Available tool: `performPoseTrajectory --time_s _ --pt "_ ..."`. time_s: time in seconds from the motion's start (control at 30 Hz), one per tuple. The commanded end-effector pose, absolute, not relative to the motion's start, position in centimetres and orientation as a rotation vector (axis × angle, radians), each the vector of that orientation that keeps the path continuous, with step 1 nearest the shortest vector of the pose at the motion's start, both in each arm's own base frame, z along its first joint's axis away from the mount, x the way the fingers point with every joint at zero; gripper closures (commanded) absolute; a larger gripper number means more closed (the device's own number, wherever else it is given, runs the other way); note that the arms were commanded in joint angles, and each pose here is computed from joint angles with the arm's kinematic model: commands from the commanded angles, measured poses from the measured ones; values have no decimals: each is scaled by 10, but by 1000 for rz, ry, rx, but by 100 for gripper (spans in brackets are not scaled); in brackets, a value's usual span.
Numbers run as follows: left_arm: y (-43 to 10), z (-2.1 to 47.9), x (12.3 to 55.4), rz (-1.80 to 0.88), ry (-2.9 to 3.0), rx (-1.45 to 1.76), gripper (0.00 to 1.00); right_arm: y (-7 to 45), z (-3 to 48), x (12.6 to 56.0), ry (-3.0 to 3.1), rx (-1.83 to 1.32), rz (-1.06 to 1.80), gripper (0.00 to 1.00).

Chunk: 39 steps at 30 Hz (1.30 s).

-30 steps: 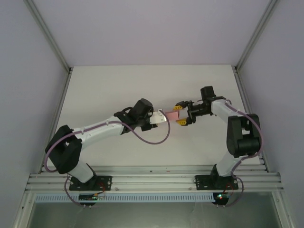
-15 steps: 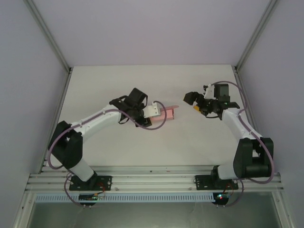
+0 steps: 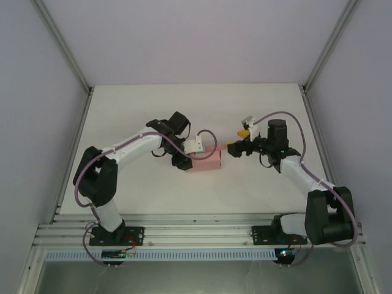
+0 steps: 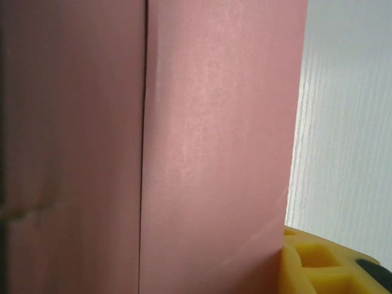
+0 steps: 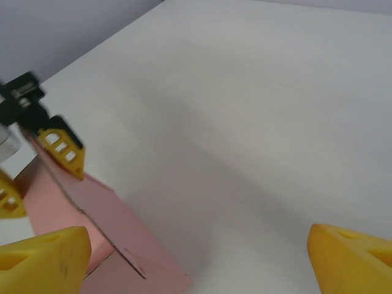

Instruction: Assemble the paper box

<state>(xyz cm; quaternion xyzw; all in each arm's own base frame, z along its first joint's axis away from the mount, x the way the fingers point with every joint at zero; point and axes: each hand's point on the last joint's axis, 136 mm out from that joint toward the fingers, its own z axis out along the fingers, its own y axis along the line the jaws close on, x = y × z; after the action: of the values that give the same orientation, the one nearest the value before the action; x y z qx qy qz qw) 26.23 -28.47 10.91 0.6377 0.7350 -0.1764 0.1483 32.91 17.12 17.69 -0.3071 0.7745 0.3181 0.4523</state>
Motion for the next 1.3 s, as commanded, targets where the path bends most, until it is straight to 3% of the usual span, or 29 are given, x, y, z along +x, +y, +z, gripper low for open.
performPoseTrajectory --time_s 0.0,0.2,0.27,0.43,0.53,0.63,0.73,0.8,0.97,1.27 --pt "-287 110 259 -548 2115 1877 70 188 185 315 1817 -1013 745 11" --pt "-288 106 260 -564 2147 1892 70 199 169 311 1871 -1139 640 25" --pt "-288 106 260 -565 2155 1892 70 201 166 315 1887 -1147 606 35" --pt "-286 102 262 -541 2189 1889 70 206 156 315 1923 -1210 572 38" --pt "-285 100 263 -538 2214 1887 70 208 153 319 1927 -1237 538 50" --pt "-286 99 266 -522 2236 1872 70 211 153 317 1924 -1248 538 68" --pt "-287 97 270 -510 2248 1859 70 213 149 314 1962 -1248 547 92" --pt "-288 97 272 -512 2251 1847 70 213 147 310 2013 -1250 561 99" --pt "-291 97 280 -489 2252 1806 69 218 144 308 2129 -1135 647 100" --pt "-294 90 297 -428 2318 1711 69 239 146 302 2403 -508 862 100"
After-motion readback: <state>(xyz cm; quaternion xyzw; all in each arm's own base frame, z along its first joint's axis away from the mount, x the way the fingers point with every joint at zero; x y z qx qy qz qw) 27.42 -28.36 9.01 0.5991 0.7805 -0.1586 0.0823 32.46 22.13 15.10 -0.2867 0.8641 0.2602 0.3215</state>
